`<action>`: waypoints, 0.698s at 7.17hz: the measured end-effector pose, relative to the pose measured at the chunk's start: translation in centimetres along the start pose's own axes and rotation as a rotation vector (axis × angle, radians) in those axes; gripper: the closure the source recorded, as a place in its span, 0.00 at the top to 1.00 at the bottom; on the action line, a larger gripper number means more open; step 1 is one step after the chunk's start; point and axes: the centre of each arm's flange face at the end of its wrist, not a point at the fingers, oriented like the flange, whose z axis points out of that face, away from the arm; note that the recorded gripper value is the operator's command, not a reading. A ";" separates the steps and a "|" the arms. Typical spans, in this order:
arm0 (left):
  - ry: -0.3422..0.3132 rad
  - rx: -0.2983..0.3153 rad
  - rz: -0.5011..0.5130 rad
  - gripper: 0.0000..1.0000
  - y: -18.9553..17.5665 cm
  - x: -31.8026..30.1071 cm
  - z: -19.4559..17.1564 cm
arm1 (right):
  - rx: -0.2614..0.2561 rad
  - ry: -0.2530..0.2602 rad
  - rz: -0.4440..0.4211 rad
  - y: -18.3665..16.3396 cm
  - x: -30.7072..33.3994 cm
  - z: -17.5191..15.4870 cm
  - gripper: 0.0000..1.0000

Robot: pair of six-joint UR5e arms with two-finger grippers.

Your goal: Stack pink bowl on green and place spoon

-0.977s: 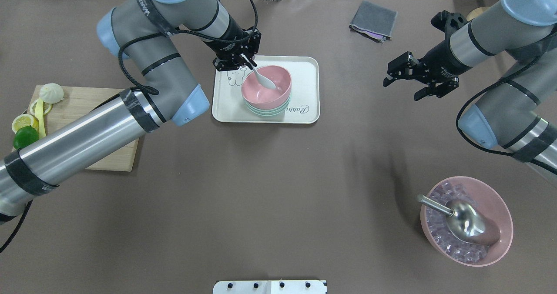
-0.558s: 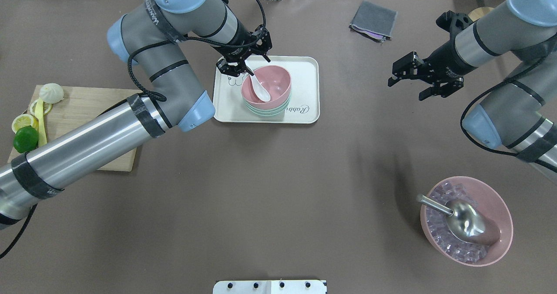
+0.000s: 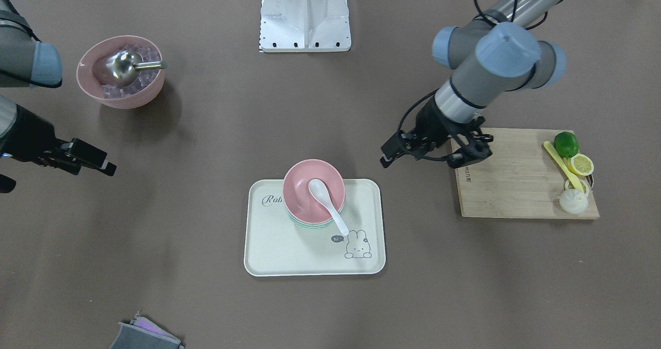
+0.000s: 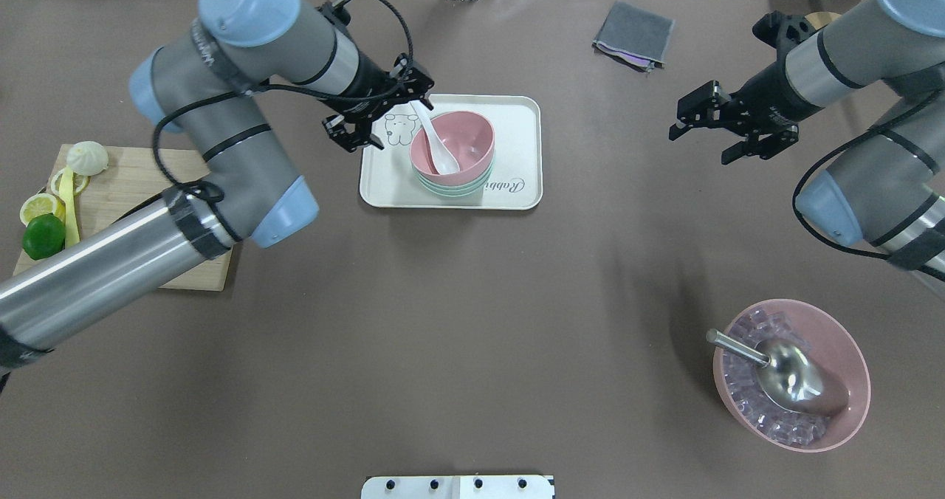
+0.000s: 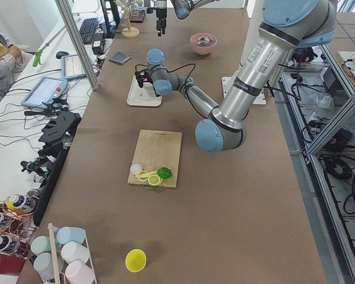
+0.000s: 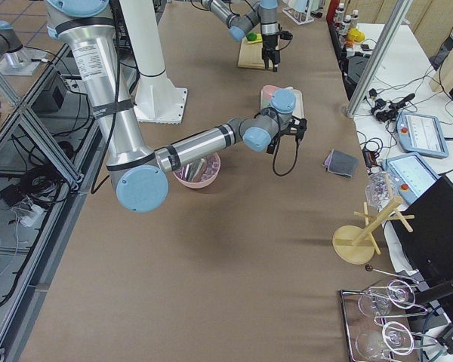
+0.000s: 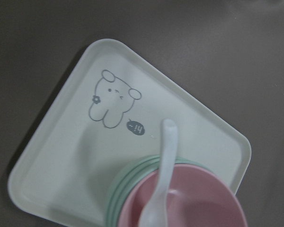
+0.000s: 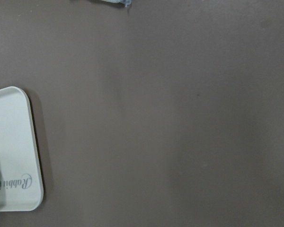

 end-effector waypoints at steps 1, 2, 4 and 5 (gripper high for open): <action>-0.032 -0.003 0.075 0.98 -1.8 -6.2 -2.9 | 0.022 0.023 -0.052 -0.6 5.1 -2.0 1.00; -0.073 0.005 0.178 0.98 -3.8 -13.0 -6.0 | 0.044 0.044 -0.104 -1.2 10.4 -4.2 1.00; -0.154 0.023 0.397 0.98 -6.2 -25.7 -12.0 | 0.067 0.107 -0.207 -1.7 19.7 -7.1 1.00; -0.190 0.036 0.479 0.98 -6.7 -30.9 -14.9 | 0.068 0.183 -0.271 -2.0 23.5 -8.3 1.00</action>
